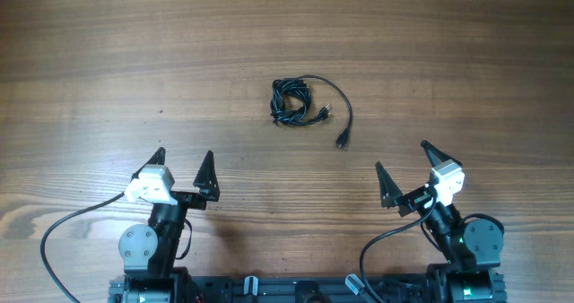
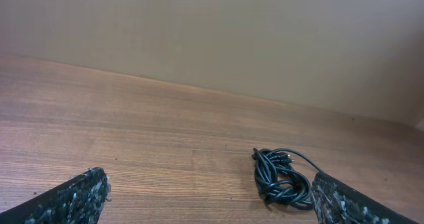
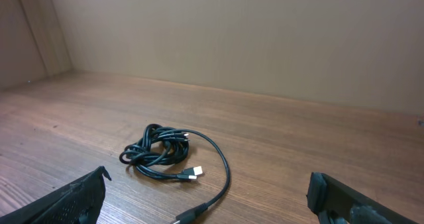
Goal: Untangle cables
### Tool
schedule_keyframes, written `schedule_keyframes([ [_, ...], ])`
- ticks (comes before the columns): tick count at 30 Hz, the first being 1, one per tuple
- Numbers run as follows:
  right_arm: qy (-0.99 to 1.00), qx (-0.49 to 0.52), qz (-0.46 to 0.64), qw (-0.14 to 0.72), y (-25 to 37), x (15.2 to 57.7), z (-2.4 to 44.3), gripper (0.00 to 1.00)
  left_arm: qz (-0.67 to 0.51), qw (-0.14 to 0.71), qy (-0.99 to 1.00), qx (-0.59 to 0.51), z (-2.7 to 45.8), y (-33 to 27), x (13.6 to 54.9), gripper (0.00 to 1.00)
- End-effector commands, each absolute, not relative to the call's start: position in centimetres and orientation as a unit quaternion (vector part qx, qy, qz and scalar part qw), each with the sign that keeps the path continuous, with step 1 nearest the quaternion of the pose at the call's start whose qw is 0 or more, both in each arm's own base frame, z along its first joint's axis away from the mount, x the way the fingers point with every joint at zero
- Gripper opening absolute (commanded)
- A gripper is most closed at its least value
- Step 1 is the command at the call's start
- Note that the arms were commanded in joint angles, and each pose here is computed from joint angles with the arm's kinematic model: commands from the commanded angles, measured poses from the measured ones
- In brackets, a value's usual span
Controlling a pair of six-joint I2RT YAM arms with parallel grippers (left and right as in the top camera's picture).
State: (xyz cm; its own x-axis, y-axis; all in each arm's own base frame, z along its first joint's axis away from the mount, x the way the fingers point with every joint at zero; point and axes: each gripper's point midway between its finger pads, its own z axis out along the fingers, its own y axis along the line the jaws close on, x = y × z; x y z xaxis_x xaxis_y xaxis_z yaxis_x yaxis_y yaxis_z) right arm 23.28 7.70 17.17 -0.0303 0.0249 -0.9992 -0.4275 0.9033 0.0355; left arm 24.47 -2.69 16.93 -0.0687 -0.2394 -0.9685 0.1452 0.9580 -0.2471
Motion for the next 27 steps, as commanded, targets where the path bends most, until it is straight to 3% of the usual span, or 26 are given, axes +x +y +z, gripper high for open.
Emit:
schedule_keyframes([
  [1, 0.7, -0.137, 0.178, 0.679, 7.8, 23.3, 17.2, 1.0, -0.132, 0.704, 0.698, -0.032, 19.4, -2.3, 24.2, 1.0],
  [27, 0.693, -0.142, 0.215, 0.673, 8.8, 22.4, 19.1, 1.0, -0.13, 0.678, 0.723, -0.036, 21.3, -2.3, 24.2, 1.0],
])
